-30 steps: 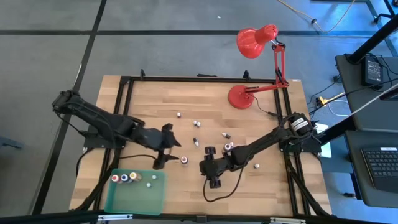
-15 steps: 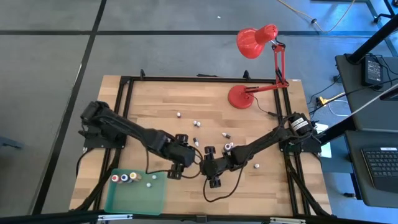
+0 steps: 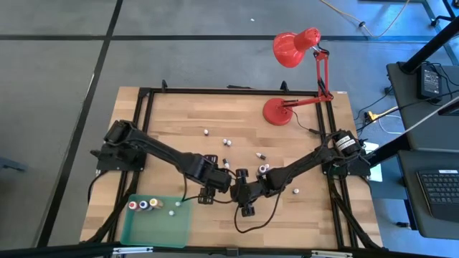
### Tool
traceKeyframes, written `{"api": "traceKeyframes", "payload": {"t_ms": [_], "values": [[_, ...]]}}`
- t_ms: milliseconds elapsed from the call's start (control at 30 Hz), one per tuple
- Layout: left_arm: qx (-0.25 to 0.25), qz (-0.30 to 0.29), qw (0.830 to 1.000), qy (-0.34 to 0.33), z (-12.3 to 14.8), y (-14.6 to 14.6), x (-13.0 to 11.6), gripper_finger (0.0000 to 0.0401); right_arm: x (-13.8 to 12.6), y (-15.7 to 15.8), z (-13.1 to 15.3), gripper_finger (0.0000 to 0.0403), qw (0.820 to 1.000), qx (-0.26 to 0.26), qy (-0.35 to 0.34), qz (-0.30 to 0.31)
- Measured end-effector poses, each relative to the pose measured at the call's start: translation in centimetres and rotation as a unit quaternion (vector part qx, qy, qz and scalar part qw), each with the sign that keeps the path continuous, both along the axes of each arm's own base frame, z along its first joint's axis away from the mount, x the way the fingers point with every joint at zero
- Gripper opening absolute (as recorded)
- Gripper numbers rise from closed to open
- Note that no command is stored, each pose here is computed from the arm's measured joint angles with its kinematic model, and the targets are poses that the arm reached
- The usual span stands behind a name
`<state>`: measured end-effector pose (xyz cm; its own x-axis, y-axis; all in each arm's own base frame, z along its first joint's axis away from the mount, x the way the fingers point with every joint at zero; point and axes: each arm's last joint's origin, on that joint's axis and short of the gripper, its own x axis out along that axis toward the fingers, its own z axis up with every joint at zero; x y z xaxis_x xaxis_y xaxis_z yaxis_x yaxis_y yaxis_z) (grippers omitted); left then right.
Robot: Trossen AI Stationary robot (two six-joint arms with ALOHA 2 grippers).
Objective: Pick & Place food coloring
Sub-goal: Put the red food coloring into the blue bin
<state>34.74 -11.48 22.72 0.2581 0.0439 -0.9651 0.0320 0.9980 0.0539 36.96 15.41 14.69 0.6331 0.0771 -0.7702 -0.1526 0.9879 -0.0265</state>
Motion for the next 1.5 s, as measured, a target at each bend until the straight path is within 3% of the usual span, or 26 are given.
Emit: {"api": "traceKeyframes", "payload": {"t_ms": [800, 1000, 1133, 1500], "values": [[-0.015, -0.004, 1.0, 0.015, -0.87, -0.25, 0.25, 0.0257, 0.0, 0.02, -0.01, 0.021, 1.0, -0.001, 0.0, 0.001], [-0.024, 0.03, 0.999, 0.014, -0.87, -0.32, 0.23, 0.0255, 0.01, 0.0, -0.01, 0.021, 1.0, -0.001, 0.0, 0.001], [-0.023, 0.022, 0.999, 0.014, -0.86, -0.32, 0.22, 0.0254, 0.01, 0.0, -0.01, 0.021, 1.0, -0.001, 0.0, 0.001], [-0.02, 0.015, 1.0, 0.014, -0.85, -0.31, 0.22, 0.0192, 0.01, 0.0, -0.01, 0.021, 1.0, -0.001, 0.0, 0.001]]}}
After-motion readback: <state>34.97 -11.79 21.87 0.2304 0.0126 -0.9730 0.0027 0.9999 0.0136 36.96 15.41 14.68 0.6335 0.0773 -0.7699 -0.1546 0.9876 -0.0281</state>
